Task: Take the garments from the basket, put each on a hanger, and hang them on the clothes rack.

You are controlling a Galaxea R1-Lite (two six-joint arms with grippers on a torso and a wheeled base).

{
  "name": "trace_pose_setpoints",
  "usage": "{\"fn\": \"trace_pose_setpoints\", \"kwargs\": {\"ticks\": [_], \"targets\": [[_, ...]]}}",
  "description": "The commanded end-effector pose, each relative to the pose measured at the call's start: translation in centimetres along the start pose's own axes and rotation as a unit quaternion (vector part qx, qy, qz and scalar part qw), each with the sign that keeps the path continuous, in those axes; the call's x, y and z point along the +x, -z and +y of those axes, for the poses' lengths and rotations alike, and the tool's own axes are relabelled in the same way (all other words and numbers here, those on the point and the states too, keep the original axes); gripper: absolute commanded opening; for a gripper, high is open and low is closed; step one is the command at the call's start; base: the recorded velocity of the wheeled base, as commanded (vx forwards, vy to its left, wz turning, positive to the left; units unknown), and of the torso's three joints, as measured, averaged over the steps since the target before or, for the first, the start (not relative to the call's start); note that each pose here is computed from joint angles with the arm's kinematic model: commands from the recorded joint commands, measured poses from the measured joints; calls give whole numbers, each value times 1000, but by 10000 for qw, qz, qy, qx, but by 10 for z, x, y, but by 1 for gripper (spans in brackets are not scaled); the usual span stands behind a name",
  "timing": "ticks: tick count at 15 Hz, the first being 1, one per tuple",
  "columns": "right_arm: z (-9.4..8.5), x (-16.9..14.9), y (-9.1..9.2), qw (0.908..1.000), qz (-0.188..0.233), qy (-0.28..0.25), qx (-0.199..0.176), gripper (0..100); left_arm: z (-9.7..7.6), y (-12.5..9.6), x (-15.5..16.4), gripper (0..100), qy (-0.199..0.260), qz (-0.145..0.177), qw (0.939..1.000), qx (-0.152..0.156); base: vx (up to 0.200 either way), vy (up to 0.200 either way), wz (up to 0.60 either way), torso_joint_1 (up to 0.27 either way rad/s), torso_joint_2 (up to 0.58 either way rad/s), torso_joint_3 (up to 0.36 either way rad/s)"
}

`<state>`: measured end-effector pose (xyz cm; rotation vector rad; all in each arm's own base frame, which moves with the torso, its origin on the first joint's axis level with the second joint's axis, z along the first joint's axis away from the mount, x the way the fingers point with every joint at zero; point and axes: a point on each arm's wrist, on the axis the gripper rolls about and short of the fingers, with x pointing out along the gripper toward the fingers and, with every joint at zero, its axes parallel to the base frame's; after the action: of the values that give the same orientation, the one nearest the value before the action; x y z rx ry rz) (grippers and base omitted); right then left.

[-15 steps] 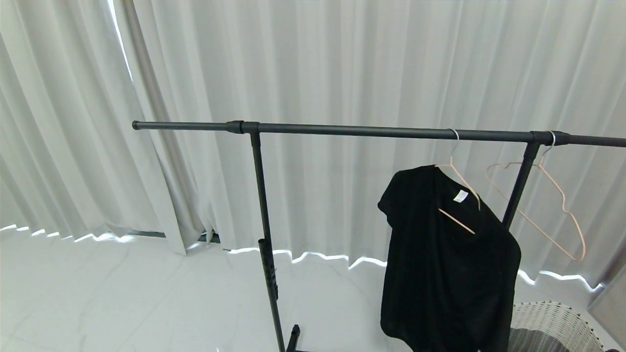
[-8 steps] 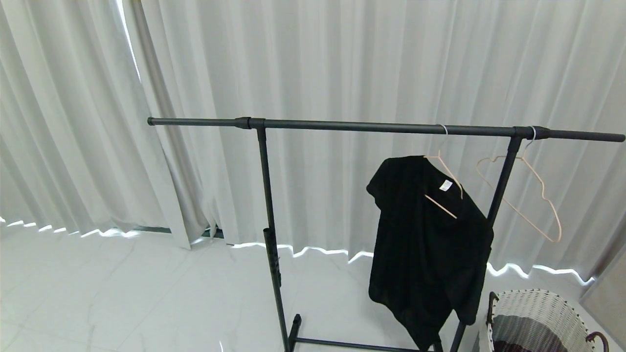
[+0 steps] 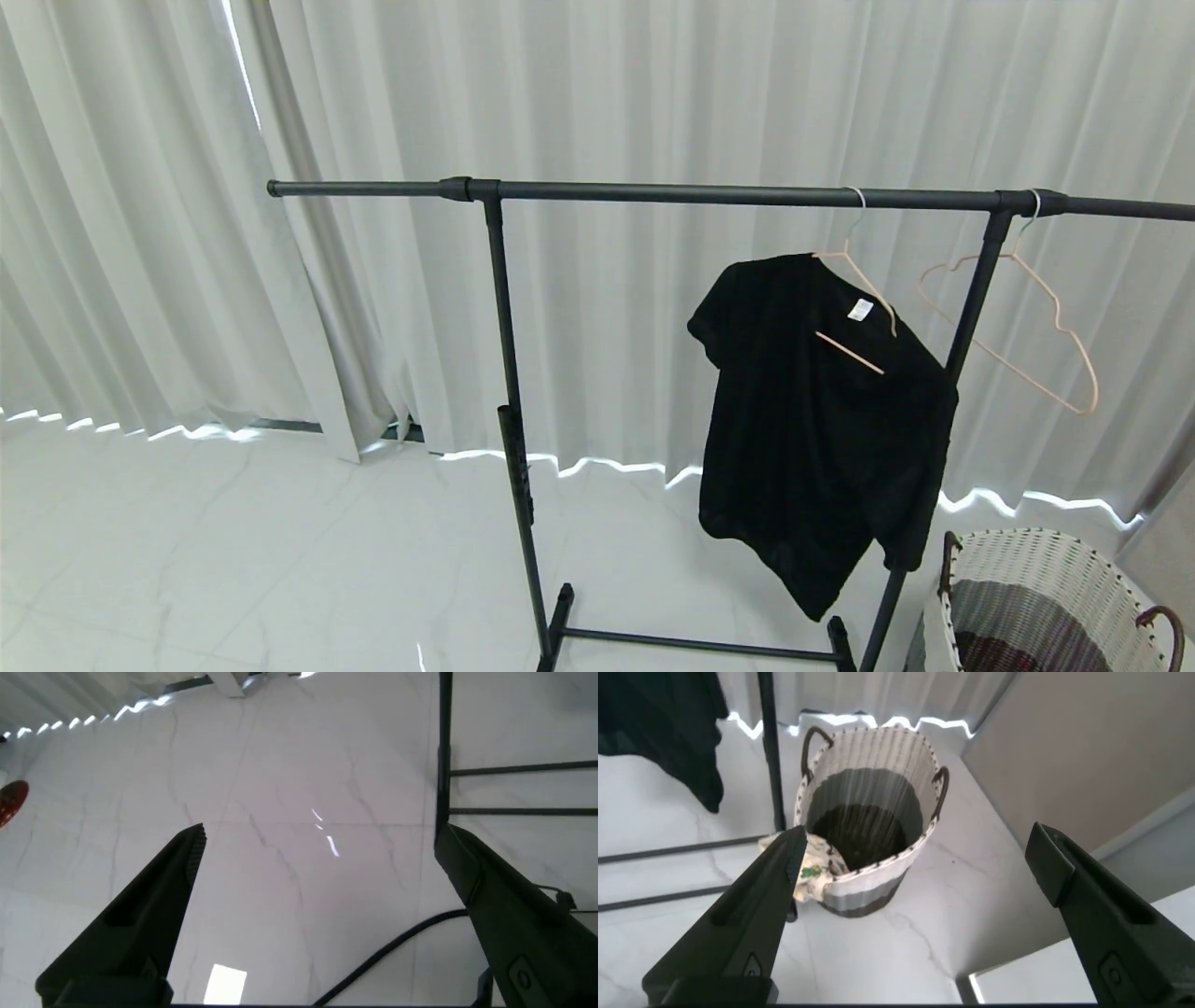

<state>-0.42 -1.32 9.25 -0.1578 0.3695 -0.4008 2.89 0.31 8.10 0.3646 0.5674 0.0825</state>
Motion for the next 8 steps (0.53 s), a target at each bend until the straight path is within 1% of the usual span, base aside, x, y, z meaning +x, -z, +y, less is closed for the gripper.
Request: {"fn": "trace_pose_setpoints", "kwargs": {"ticks": [1,2,3,4,5,6,7,8], "targets": [[1,1,-1,10000,72,-12,-50,100,0,0,0,100,-38,31,9997,-219,0,0,0,-222,510,300],[1,1,-1,9999,85,-12,-58,100,0,1,0,100,-128,82,9990,-426,0,0,0,-212,500,290],[1,2,-1,9999,111,-5,-75,100,0,1,0,100,-164,113,9970,-745,0,0,0,-207,500,290],[1,2,-1,9999,117,-5,-79,100,0,2,0,100,-159,134,9964,-820,0,0,0,-198,491,295],[1,2,-1,9999,123,-5,-91,100,0,3,-3,100,-133,-72,9981,-601,0,0,0,-203,491,295],[2,3,-1,9998,156,-5,-104,100,1,5,-8,100,-144,-418,9988,-230,0,0,0,-188,491,295],[2,3,-2,9997,200,-14,-134,100,1,5,-9,100,-152,-486,9986,-157,0,0,0,-183,481,286],[2,4,-2,9996,226,-6,-150,100,1,5,-9,100,-139,-468,9986,-178,0,0,0,-173,481,300]]}}
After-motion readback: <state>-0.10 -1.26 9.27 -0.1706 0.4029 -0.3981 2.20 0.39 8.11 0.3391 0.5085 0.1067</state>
